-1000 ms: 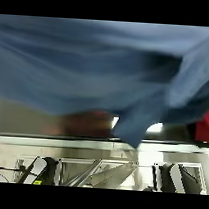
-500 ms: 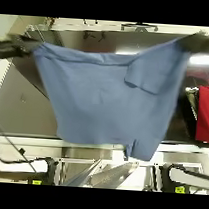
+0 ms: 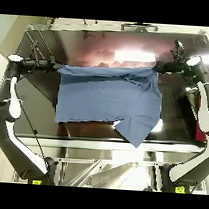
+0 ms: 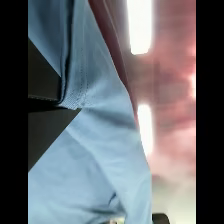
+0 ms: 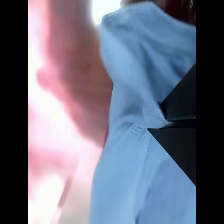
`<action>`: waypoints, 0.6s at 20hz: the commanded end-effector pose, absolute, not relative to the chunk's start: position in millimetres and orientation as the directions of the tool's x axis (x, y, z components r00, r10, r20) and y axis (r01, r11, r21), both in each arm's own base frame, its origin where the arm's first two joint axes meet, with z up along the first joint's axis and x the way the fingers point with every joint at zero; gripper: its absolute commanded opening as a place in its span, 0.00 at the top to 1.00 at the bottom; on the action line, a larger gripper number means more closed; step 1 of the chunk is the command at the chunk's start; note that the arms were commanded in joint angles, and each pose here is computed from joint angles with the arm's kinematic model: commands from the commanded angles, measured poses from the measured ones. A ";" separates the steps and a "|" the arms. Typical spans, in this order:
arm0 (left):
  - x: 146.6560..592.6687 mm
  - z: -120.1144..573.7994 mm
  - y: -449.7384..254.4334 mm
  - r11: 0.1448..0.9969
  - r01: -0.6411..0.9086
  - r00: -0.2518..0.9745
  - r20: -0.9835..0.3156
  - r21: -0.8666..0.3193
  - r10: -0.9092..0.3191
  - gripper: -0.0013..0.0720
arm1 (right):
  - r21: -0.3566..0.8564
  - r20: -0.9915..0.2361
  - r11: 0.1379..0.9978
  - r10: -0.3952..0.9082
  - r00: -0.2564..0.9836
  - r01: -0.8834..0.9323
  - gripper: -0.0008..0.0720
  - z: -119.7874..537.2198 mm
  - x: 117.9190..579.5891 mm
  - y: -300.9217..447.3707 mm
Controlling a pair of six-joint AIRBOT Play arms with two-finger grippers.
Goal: Fold the shirts.
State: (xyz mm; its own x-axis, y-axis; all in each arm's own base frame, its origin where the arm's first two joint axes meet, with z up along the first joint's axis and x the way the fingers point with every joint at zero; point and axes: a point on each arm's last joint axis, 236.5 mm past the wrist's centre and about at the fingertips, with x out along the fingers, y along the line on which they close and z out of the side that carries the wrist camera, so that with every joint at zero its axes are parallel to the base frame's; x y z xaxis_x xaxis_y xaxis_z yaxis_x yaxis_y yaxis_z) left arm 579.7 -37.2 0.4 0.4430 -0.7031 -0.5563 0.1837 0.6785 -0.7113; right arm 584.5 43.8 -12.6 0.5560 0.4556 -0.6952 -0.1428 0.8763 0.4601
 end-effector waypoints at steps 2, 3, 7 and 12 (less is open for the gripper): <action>599.0 -28.5 -23.9 0.766 0.159 0.432 -0.654 -0.622 -0.621 0.97 | 0.356 -0.804 0.926 0.372 0.464 -0.126 0.97 -55.8 568.5 19.6; 595.1 -37.3 -24.9 0.794 0.161 0.408 -0.693 -0.586 -0.595 0.97 | 0.317 -0.838 0.942 0.332 0.433 -0.111 0.97 -64.1 561.5 11.3; 573.5 -82.3 -39.1 0.870 0.180 0.294 -0.819 -0.460 -0.494 0.97 | 0.273 -0.869 0.955 0.298 0.395 -0.119 0.97 -74.5 553.8 8.8; 563.6 -106.1 -30.3 0.954 0.200 0.228 -0.936 -0.223 -0.267 0.97 | 0.229 -0.902 0.969 0.247 0.353 -0.091 0.97 -85.9 545.7 3.9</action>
